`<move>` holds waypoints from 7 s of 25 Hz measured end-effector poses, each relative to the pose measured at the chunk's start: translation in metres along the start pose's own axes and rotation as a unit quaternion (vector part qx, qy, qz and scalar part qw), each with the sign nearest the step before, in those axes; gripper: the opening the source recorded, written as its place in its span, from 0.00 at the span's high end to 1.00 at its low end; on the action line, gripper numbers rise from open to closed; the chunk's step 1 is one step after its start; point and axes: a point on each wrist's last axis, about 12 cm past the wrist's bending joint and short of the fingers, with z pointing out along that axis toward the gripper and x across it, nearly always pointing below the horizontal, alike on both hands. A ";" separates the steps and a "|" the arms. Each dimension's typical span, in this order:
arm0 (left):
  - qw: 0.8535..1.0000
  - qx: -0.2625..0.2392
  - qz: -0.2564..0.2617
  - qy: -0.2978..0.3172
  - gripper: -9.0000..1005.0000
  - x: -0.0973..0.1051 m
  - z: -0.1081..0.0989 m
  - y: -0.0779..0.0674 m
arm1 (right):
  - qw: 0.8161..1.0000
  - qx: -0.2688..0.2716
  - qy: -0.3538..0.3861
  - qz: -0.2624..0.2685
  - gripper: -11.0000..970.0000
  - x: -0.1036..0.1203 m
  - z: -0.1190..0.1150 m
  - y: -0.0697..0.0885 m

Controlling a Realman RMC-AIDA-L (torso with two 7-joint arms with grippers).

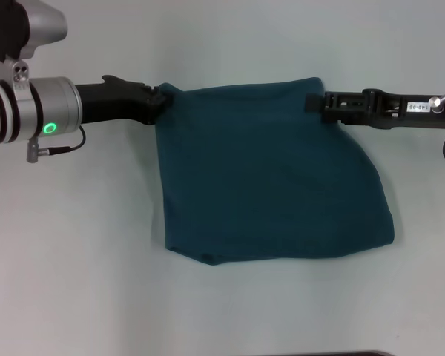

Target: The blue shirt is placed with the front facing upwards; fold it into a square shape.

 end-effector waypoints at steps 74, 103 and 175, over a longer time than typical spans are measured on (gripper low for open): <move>0.981 0.170 -0.076 -0.056 0.19 0.026 -0.033 -0.032 | 0.991 0.048 0.024 -0.125 0.96 -0.001 0.027 -0.003; 0.972 0.218 -0.077 -0.028 0.19 0.044 -0.013 -0.052 | 0.982 0.008 0.010 -0.187 0.96 -0.010 0.035 0.015; 0.972 0.208 -0.087 -0.072 0.21 0.065 -0.020 -0.051 | 0.981 0.006 0.009 -0.192 0.96 -0.013 0.033 0.017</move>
